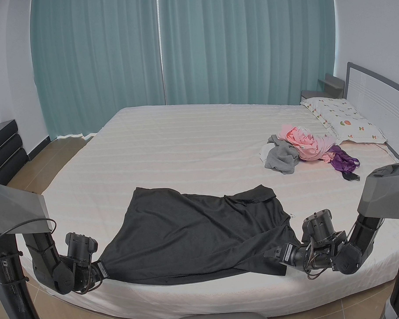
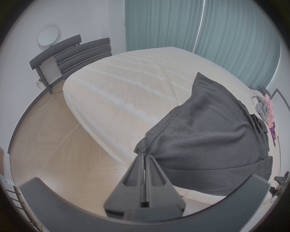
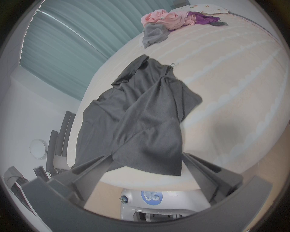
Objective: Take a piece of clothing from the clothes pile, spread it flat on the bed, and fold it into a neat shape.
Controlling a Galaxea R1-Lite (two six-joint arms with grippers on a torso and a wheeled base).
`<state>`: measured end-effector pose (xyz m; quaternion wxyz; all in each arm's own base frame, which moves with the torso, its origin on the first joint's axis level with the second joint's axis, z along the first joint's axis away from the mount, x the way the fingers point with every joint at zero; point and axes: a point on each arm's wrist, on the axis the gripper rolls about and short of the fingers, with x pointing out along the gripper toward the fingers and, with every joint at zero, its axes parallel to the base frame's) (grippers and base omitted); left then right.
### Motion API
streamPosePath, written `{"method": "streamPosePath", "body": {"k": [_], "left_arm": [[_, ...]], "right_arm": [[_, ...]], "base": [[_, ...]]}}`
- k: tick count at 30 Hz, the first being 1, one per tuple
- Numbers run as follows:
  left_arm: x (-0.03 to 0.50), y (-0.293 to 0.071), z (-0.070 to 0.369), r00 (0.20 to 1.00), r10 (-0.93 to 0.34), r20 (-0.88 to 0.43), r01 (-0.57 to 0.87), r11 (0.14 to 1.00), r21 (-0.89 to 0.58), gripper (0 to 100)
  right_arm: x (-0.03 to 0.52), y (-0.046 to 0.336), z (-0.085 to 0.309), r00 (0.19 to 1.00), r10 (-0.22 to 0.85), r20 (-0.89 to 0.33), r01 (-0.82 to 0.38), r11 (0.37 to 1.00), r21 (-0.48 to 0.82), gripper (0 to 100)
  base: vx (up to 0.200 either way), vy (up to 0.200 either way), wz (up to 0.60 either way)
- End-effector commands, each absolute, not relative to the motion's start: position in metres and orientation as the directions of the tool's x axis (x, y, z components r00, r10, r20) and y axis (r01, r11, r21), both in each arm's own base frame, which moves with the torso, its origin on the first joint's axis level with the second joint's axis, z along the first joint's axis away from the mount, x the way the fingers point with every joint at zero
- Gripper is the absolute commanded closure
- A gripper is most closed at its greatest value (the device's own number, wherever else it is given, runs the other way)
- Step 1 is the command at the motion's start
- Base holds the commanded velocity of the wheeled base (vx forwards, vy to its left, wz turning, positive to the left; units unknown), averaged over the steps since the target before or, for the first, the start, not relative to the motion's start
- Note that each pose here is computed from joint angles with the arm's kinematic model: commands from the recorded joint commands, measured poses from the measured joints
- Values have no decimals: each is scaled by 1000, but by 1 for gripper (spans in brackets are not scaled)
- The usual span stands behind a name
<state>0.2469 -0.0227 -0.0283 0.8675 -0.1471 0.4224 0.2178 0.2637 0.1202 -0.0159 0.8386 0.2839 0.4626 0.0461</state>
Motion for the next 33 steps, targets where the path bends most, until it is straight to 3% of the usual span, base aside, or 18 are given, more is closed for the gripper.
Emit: {"method": "streamPosePath", "body": {"k": [1,16,17,28,29,33], "left_arm": [[247,-22,-28,549,254,-796,-504,861,-72,100],[247,-22,-28,550,254,-795,-503,861,-73,100],[247,-22,-28,550,254,-795,-503,861,-73,100],[247,-22,-28,551,256,-794,-503,861,-72,100],[247,-22,-28,551,256,-794,-503,861,-72,100],[247,-22,-28,551,254,-795,-502,862,-73,100]], "right_arm": [[257,126,-27,531,334,-779,184,851,491,100],[241,113,-29,509,281,-813,197,882,428,100],[241,113,-29,507,279,-815,197,883,425,0],[243,112,-38,492,271,-827,172,901,398,0],[249,115,-43,509,279,-814,152,902,404,100],[254,118,-47,551,299,-779,131,891,435,100]], "base": [[0,0,0],[0,0,0],[0,0,0],[0,0,0],[0,0,0],[0,0,0]]}}
